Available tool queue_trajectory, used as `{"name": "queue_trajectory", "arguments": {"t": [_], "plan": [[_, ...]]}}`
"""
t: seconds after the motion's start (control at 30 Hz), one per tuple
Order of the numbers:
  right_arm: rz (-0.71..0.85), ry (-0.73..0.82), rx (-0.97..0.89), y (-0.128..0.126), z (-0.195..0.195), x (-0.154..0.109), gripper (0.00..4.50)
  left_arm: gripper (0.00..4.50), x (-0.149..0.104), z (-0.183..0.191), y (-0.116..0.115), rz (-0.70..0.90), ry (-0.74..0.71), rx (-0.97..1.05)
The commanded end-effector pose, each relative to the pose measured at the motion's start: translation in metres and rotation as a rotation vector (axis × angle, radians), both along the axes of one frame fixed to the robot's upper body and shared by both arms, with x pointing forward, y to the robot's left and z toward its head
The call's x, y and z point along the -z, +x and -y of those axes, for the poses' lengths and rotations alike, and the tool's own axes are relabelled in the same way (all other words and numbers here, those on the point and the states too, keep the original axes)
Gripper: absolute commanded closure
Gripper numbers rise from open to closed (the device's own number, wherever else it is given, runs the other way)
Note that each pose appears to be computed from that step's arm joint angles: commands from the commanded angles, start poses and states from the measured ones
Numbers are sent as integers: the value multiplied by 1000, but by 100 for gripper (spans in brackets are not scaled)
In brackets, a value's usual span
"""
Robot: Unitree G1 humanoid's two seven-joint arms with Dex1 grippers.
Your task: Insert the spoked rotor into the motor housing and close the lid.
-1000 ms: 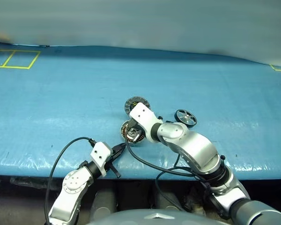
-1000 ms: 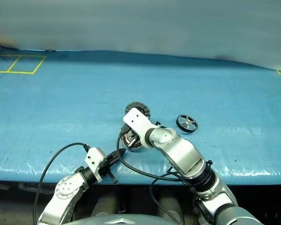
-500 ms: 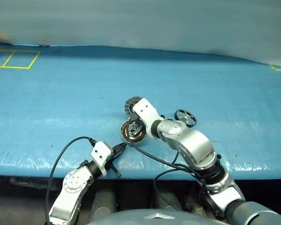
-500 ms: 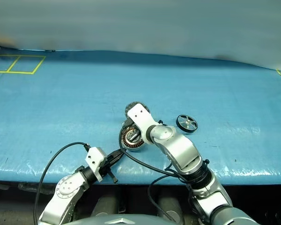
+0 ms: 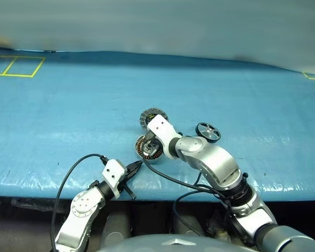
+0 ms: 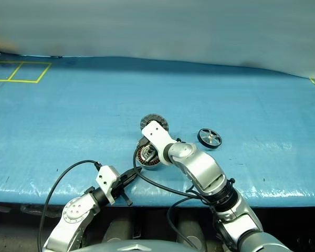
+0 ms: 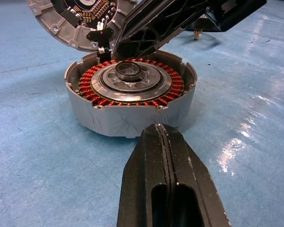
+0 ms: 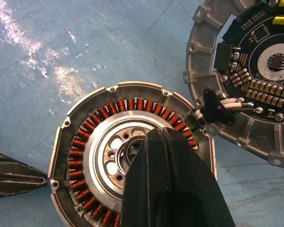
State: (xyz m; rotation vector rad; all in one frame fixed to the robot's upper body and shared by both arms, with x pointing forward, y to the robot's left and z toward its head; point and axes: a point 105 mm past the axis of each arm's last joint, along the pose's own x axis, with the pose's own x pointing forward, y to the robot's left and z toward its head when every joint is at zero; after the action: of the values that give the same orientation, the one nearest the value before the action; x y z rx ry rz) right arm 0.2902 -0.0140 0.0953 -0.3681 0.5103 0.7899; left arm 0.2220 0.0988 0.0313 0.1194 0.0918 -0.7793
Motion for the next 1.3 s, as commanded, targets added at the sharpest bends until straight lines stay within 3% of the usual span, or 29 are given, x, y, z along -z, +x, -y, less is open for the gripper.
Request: {"name": "queue_trajectory", "arguments": {"t": [0.03,0.53,1.3], "plan": [[45,33,1,-1,-2,-14,446,450,-6,0,2,24,-7,-1],[5,-1,-24,-12,0,-5,446,450,-6,0,1,24,-7,-1],[-2,-10,11,-2,1,5,446,450,-10,-8,5,59,2,-55]]}}
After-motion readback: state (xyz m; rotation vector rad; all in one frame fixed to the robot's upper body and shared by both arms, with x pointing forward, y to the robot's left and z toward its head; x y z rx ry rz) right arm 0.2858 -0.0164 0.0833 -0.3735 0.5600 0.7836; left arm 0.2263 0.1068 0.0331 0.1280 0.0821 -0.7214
